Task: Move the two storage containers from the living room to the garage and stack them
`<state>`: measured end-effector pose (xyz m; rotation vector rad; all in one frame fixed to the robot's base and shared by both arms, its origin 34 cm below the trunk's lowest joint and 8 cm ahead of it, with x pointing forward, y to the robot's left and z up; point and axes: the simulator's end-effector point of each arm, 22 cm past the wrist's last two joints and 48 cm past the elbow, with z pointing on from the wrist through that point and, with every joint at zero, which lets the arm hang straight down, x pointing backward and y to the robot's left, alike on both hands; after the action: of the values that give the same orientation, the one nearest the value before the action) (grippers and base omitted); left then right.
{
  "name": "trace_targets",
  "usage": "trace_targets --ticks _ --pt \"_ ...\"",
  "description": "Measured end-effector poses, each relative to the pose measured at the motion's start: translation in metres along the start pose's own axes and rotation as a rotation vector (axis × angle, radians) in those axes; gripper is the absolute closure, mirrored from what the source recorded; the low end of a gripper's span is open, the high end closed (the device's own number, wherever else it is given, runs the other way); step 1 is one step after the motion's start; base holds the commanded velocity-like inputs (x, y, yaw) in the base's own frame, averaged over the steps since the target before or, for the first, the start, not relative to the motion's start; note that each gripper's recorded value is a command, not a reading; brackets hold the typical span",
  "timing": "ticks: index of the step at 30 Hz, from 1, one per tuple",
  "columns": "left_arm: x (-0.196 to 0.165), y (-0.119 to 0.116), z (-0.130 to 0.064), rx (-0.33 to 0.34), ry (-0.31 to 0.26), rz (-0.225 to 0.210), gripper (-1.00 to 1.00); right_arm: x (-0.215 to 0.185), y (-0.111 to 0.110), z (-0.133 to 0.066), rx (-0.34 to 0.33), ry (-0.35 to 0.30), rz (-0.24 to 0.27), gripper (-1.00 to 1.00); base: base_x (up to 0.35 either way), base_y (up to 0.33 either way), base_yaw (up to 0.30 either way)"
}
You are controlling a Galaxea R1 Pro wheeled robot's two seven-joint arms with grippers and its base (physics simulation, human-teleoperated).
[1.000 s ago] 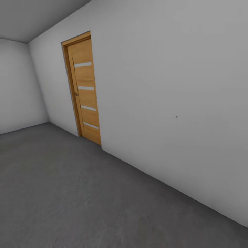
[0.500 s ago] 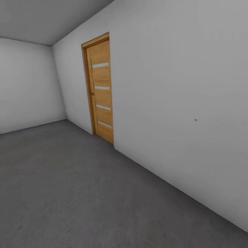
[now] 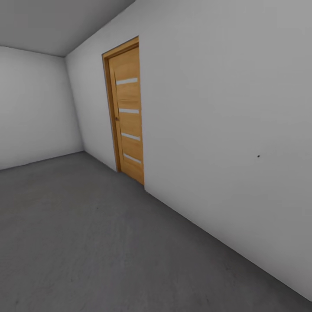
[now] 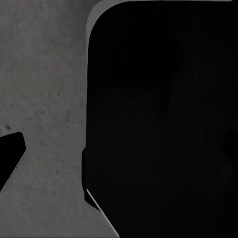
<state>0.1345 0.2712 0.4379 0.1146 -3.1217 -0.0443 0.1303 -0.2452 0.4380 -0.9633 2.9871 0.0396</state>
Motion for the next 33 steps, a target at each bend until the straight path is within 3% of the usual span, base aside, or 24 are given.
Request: trace_targets --ticks 10,33 --pt "0.0002 0.0002 0.0 -0.001 0.0 0.0 -1.0 -0.0002 0.0 0.0 0.0 -0.001 0.0 -1.0 0.323 0.092 0.03" --pt "-0.0002 0.0007 0.0 -0.002 -0.001 -0.001 -1.0 -0.0004 0.0 0.0 0.0 -0.002 0.001 -1.0 0.323 0.093 0.261"
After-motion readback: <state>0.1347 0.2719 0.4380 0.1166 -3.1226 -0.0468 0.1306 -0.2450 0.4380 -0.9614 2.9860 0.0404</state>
